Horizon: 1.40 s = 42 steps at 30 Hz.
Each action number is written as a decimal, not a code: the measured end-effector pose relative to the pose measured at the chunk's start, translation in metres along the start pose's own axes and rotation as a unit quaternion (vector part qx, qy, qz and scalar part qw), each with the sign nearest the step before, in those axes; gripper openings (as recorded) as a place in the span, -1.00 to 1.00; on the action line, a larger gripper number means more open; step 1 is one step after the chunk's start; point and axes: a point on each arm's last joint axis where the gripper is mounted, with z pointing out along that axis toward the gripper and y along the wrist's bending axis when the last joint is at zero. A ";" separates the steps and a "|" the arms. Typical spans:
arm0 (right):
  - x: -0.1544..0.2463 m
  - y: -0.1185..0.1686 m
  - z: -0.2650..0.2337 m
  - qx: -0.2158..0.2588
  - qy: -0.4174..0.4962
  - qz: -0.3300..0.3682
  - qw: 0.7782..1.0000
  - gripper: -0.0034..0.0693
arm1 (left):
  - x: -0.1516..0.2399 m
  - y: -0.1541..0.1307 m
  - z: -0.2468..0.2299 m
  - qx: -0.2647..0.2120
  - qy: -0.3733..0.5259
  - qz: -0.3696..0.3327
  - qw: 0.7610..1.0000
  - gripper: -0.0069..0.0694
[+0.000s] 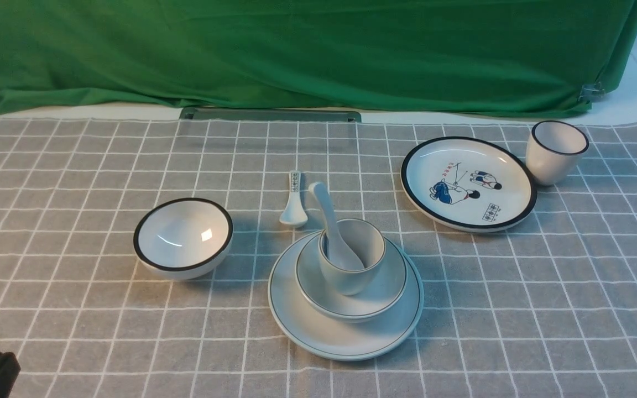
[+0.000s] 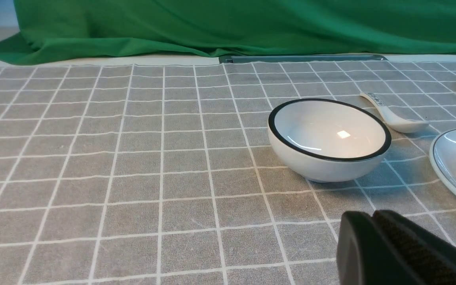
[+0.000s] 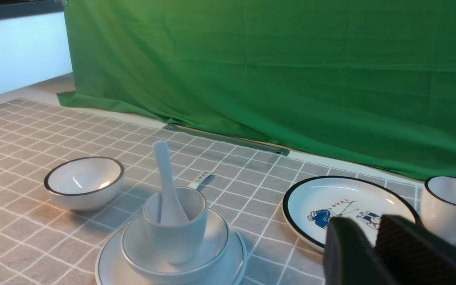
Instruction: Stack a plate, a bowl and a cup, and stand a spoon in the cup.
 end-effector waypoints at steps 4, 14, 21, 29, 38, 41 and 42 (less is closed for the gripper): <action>0.000 0.000 0.000 0.000 0.000 0.000 1.000 -0.45 | 0.000 0.000 0.000 0.000 0.000 0.000 1.000 -0.78; 0.000 0.000 0.000 0.000 0.000 -0.009 1.000 -0.39 | 0.000 0.000 0.000 0.000 0.000 0.000 1.000 -0.77; 0.000 0.000 0.000 0.000 0.001 -0.012 1.000 -0.36 | 0.000 0.000 0.000 0.000 0.000 0.000 1.000 -0.77; 0.001 -0.003 0.000 0.015 0.001 -0.010 1.000 -0.31 | 0.000 0.000 0.000 0.000 0.000 0.000 1.000 -0.77; 0.001 -0.004 0.000 0.020 0.002 -0.021 1.000 -0.30 | 0.000 0.000 0.000 0.000 0.000 0.000 1.000 -0.77; 0.006 -0.006 -0.001 0.040 0.002 -0.039 0.998 -0.28 | 0.000 0.000 0.000 0.000 0.000 0.000 1.000 -0.77; 0.008 -0.007 -0.002 0.053 0.004 -0.042 0.998 -0.28 | 0.000 0.000 0.000 0.000 0.000 0.000 1.000 -0.77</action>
